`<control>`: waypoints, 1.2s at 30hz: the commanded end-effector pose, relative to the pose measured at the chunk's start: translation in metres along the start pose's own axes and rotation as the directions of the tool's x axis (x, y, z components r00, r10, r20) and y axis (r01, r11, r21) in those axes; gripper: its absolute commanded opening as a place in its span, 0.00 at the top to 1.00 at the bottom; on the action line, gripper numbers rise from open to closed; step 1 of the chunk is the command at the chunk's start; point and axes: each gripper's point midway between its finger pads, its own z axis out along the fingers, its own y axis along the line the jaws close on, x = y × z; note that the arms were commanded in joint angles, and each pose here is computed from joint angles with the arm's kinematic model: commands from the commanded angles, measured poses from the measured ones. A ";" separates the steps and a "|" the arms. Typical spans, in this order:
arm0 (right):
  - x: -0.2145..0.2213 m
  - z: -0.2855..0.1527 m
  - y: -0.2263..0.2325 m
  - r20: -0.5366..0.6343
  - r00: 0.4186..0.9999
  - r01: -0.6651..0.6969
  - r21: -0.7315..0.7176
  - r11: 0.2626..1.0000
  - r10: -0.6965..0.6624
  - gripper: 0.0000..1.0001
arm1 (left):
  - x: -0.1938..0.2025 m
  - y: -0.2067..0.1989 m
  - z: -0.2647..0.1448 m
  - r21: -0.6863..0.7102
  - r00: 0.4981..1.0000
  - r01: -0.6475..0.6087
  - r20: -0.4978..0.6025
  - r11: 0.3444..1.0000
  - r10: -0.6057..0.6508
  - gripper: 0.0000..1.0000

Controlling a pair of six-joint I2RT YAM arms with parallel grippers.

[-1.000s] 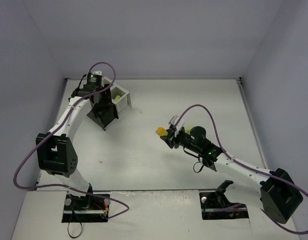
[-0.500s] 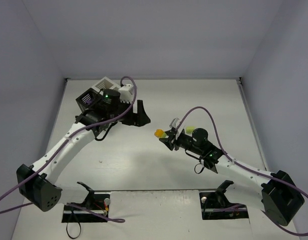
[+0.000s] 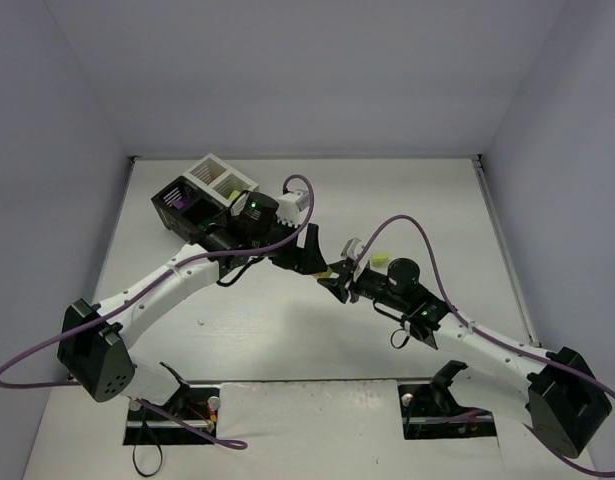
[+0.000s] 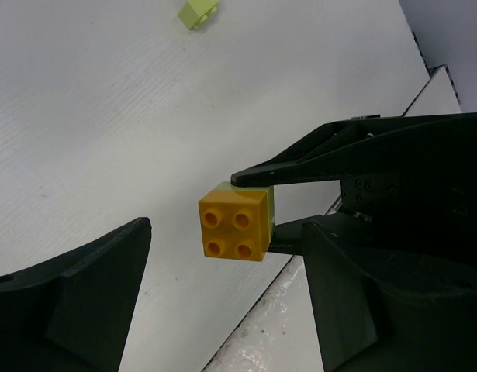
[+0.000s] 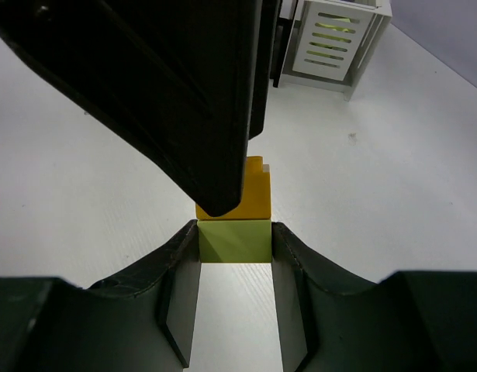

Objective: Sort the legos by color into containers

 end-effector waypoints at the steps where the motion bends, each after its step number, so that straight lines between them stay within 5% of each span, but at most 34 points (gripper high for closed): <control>1: -0.042 -0.001 -0.001 0.144 0.988 0.048 -0.003 0.999 -0.047 1.00 | -0.028 -0.021 -0.005 0.075 0.993 -0.073 0.098 0.995 0.065 0.29; 14: -0.046 -0.004 0.000 0.158 0.986 0.052 -0.001 0.999 -0.051 1.00 | -0.020 -0.028 0.010 0.155 0.997 -0.059 0.049 0.986 0.052 0.47; 18: -0.043 -0.003 -0.001 0.151 0.987 0.050 0.003 0.999 -0.050 1.00 | -0.022 -0.032 0.006 0.165 0.997 -0.065 0.057 0.984 0.056 0.77; 21: -0.040 -0.001 -0.002 0.143 0.989 0.048 0.005 0.999 -0.048 1.00 | -0.023 -0.032 0.000 0.164 0.997 -0.068 0.052 0.984 0.060 0.83; 32: -0.031 0.004 -0.007 0.115 0.992 0.040 0.027 0.999 -0.043 1.00 | -0.068 0.004 -0.060 0.144 0.992 -0.035 0.123 0.989 0.018 0.84; 36: -0.026 0.007 -0.011 0.096 0.995 0.032 0.039 0.999 -0.036 1.00 | -0.093 0.037 -0.085 0.030 0.986 -0.016 0.167 0.999 0.011 0.84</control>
